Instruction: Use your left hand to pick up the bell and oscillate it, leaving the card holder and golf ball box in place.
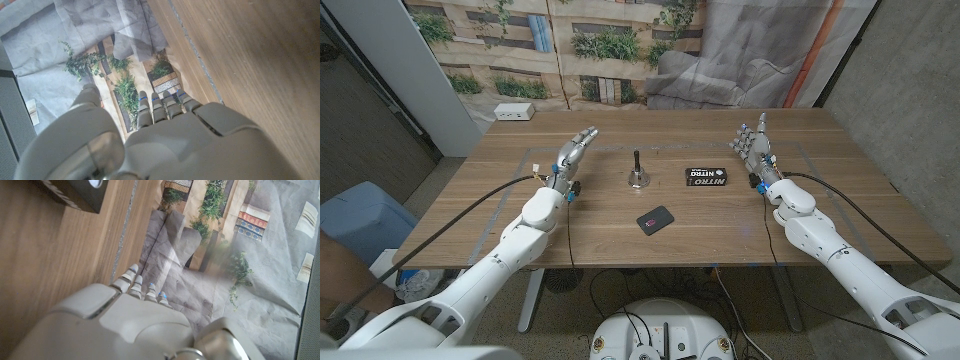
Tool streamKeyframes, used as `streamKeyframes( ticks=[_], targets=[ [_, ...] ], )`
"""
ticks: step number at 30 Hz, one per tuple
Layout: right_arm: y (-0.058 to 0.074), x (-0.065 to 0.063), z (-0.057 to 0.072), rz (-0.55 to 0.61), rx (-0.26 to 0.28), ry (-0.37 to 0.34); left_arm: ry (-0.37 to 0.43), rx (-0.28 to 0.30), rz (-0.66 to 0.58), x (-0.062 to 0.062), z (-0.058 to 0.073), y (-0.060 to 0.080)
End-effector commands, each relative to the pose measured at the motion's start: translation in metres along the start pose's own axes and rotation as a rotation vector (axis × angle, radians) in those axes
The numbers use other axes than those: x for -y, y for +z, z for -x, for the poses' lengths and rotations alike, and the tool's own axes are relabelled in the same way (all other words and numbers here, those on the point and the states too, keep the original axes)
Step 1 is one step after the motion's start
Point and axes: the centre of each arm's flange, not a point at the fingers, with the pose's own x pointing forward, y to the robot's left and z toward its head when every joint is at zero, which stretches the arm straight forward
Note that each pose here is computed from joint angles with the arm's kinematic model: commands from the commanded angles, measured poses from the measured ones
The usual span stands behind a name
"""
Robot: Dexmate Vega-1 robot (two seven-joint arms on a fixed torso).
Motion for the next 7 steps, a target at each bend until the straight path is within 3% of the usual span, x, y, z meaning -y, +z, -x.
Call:
streamKeyframes(
  ticks=[1, 7],
  targets=[
    [0.0003, 0.0004, 0.0004, 0.000, 0.001, 0.000, 0.087, -0.022, 0.096, -0.0044, 0.0034, -0.0038],
    [0.0004, 0.0004, 0.0004, 0.000, 0.001, 0.000, 0.100, -0.056, 0.138, 0.0004, 0.0122, -0.0076]
  ],
)
